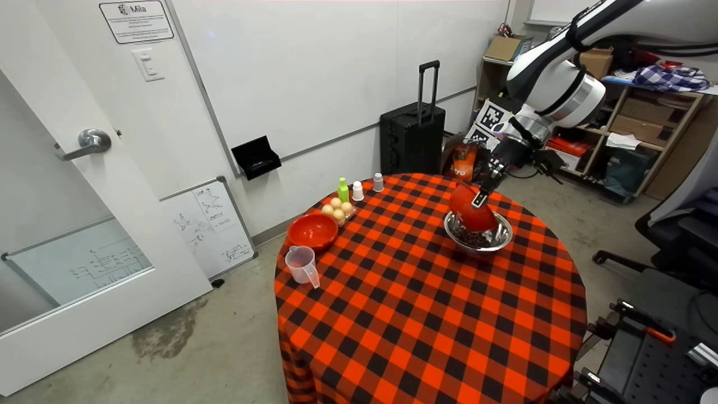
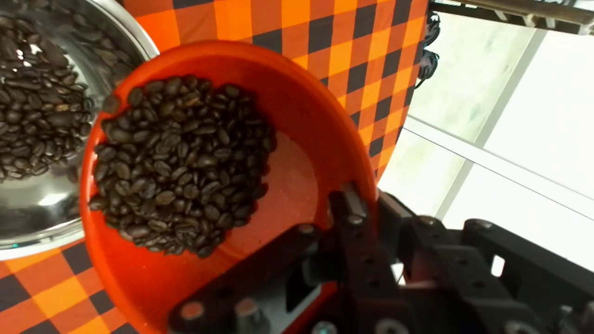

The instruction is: Pour some of the things in the red bowl into the metal bowl

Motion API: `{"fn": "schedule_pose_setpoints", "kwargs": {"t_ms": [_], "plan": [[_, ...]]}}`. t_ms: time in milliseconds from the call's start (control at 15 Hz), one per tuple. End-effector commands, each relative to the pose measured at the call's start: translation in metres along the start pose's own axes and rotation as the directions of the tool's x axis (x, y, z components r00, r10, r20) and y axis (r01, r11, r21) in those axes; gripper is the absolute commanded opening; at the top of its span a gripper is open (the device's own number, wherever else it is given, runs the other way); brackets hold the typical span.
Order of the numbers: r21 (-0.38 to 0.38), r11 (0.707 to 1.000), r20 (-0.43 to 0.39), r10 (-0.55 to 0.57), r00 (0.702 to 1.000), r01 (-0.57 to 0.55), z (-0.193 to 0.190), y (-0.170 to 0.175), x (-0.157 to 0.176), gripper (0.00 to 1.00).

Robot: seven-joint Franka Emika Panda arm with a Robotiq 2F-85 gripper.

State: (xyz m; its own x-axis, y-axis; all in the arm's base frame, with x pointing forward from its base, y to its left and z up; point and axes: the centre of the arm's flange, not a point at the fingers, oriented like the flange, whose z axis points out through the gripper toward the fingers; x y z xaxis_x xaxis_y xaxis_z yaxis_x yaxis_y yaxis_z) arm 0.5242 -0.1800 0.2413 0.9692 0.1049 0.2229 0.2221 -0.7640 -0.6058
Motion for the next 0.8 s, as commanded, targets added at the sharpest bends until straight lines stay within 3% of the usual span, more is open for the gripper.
{"fn": "schedule_pose_setpoints", "kwargs": {"t_ms": [0,733], "plan": [[0.048,0.998,-0.047,-0.04,0.998,0.042,-0.012,-0.013,-0.018,0.02],[0.096,0.99,-0.119,-0.089,0.989,0.101,-0.02,-0.021,-0.031,0.02]]}}
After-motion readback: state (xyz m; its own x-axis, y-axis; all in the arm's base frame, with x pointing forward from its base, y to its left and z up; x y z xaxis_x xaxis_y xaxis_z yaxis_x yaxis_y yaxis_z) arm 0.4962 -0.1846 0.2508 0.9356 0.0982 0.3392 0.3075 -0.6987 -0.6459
